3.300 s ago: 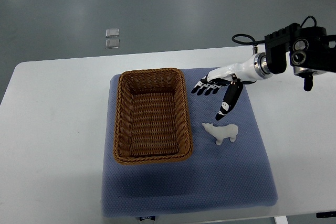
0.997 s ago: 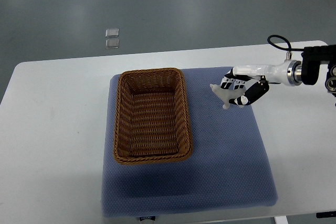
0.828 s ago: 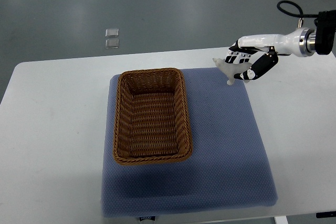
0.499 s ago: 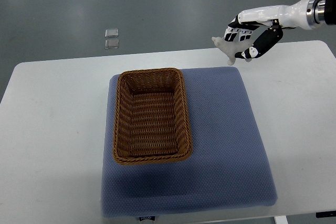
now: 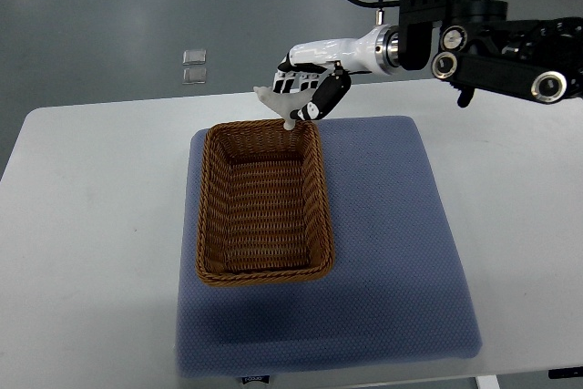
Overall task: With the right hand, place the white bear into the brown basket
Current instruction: 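Carry the polar bear over the wicker basket and lower it inside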
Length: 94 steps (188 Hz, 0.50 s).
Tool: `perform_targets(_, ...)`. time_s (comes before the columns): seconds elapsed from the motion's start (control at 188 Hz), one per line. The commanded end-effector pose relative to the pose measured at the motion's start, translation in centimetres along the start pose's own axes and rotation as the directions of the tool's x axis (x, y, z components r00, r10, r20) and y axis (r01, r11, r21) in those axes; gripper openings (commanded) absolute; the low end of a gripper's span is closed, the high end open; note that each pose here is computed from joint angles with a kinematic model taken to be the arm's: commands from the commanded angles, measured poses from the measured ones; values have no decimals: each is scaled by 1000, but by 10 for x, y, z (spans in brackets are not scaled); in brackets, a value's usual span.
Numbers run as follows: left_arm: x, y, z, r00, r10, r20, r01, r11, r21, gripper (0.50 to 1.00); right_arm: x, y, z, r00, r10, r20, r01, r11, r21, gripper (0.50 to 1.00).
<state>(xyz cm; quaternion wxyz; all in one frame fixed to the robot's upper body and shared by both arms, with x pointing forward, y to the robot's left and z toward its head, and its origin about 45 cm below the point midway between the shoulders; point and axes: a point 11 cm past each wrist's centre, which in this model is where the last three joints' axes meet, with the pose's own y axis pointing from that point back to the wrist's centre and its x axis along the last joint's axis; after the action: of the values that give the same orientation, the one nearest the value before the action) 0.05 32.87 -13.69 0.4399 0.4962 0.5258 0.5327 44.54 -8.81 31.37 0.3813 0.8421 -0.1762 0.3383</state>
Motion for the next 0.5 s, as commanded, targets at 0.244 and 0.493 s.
perform_targets(0.244, 1, 0, 0, 1000, 3, -2, -3, 1000, 0, 1000, -68, -66, -21, 995, -88, 44, 87, 996, 28, 500)
perform_targets(0.493, 1, 0, 0, 1000, 3, -2, -3, 1000, 0, 1000, -89, -77, -11, 992, -95, 85, 94, 996, 9, 500)
